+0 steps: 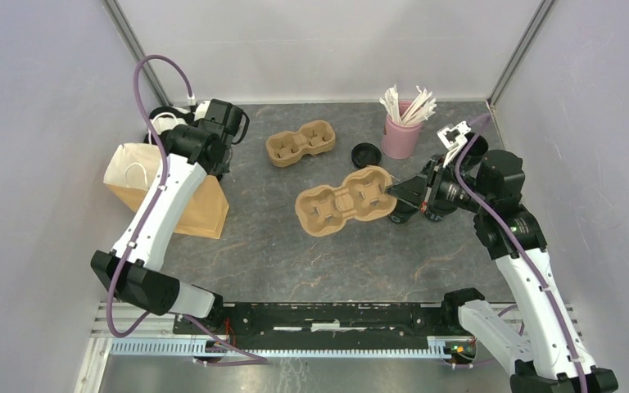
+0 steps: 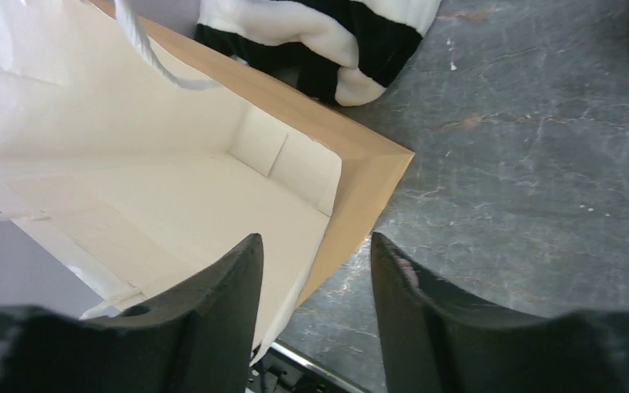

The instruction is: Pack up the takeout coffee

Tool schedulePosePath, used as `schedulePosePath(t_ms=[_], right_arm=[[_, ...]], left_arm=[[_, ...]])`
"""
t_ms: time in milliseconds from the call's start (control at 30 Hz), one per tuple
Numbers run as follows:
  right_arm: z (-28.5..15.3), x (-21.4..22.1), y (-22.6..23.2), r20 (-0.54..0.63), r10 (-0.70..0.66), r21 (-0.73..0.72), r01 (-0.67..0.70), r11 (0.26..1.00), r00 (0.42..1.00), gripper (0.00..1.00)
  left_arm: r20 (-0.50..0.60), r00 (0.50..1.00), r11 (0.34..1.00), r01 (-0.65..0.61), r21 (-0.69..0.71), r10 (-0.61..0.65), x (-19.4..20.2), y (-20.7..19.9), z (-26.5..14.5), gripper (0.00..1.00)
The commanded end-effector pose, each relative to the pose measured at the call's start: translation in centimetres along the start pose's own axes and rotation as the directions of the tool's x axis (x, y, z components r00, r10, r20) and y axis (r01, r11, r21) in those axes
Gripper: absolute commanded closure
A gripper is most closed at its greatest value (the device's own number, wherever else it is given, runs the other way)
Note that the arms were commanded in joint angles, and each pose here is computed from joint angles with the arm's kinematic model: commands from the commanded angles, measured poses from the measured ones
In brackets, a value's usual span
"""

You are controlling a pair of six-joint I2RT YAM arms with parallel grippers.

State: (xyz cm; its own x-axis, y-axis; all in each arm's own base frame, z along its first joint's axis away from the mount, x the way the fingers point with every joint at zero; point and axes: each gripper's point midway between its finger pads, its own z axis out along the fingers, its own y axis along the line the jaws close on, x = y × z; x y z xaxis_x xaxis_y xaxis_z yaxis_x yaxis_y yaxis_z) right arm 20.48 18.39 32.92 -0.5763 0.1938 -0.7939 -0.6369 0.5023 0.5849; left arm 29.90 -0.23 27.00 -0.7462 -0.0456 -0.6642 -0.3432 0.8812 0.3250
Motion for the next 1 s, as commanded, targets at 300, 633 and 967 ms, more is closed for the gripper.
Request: schedulePosePath(t_ms=[300,633,967], right_arm=[[-0.4,-1.3,3.2,0.035,-0.153,-0.047,0.154,0.987,0.988,1.0],[-1.9,-2.5,-1.3,0.06,-0.17,0.291,0.146,0.946,0.984,1.0],[-4.1,-4.2,-3.1,0.104,-0.202,0.471,0.131,0.872,0.974,1.0]], left_arm=[[-0.045,0.999,0.993,-0.025,0.119,0.031,1.1,-1.5,-0.9,0.98],[-0.136,0.974,0.9,0.218,0.378,-0.179,1.8,-9.6,-8.9,0.98],[-0.177,0.898,0.735,0.432,0.522,-0.403,1.7,-23.1,-16.8,0.98]])
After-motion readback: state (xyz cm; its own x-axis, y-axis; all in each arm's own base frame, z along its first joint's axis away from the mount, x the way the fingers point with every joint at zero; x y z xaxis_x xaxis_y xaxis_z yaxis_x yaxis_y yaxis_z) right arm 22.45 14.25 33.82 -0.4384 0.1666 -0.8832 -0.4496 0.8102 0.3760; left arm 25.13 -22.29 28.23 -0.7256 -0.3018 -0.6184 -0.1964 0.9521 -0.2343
